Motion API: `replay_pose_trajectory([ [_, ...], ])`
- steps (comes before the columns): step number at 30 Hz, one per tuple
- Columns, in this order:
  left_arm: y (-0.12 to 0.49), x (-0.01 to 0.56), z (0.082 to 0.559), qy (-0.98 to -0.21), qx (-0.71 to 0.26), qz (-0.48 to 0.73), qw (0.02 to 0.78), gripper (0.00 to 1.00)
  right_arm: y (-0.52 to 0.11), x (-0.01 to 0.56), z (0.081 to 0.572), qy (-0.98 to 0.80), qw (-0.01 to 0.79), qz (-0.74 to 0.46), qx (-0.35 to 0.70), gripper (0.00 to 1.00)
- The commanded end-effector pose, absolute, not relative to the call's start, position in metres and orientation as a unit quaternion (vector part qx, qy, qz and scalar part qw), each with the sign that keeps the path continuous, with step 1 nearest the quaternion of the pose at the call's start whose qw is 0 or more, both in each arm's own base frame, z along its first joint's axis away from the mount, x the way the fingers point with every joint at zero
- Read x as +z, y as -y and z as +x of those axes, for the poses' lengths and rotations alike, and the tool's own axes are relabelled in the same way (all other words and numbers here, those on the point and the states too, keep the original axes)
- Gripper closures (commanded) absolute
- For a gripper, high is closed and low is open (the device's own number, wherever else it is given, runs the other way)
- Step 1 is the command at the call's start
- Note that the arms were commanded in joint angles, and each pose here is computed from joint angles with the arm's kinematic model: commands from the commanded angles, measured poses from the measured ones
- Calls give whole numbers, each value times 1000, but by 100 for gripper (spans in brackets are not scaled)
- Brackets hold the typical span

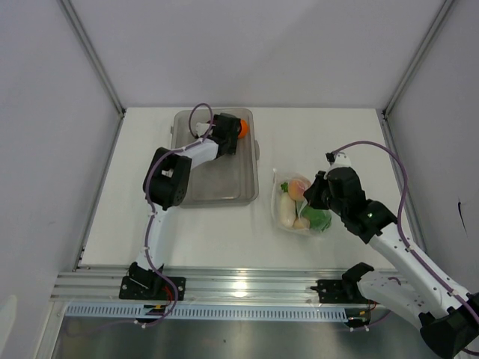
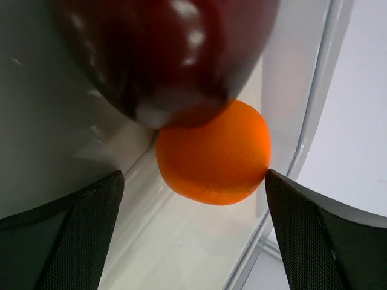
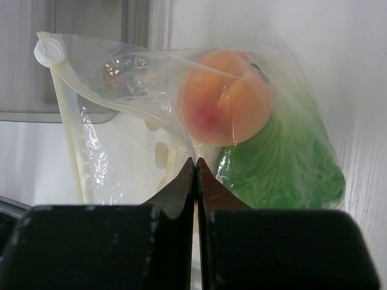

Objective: Place the food in the zip-top bag and seal the zipper
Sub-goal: Pick up the fake fruit from the bin.

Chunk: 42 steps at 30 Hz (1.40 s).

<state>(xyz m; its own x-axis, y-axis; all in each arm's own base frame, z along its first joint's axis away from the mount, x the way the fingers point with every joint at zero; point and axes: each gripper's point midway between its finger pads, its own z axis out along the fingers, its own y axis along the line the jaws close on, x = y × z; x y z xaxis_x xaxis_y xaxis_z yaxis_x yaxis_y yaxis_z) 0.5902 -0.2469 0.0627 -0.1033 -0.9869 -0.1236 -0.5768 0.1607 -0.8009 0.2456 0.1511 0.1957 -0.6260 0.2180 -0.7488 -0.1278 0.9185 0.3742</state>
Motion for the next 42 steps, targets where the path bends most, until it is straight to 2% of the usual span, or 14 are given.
replay_pose_trajectory([
  [1,246,71,600,-666,-309,-587,341,0,-151,201,252,-870,448,29,203,100],
  [15,243,76,615,-662,-309,-580,361,0,-152,194,252,-873,441,31,207,100],
  [30,245,66,617,-667,-311,-574,359,18,-151,192,253,-874,440,29,203,100],
  [42,246,64,615,-662,-326,-572,359,40,-151,191,254,-876,437,30,203,100],
])
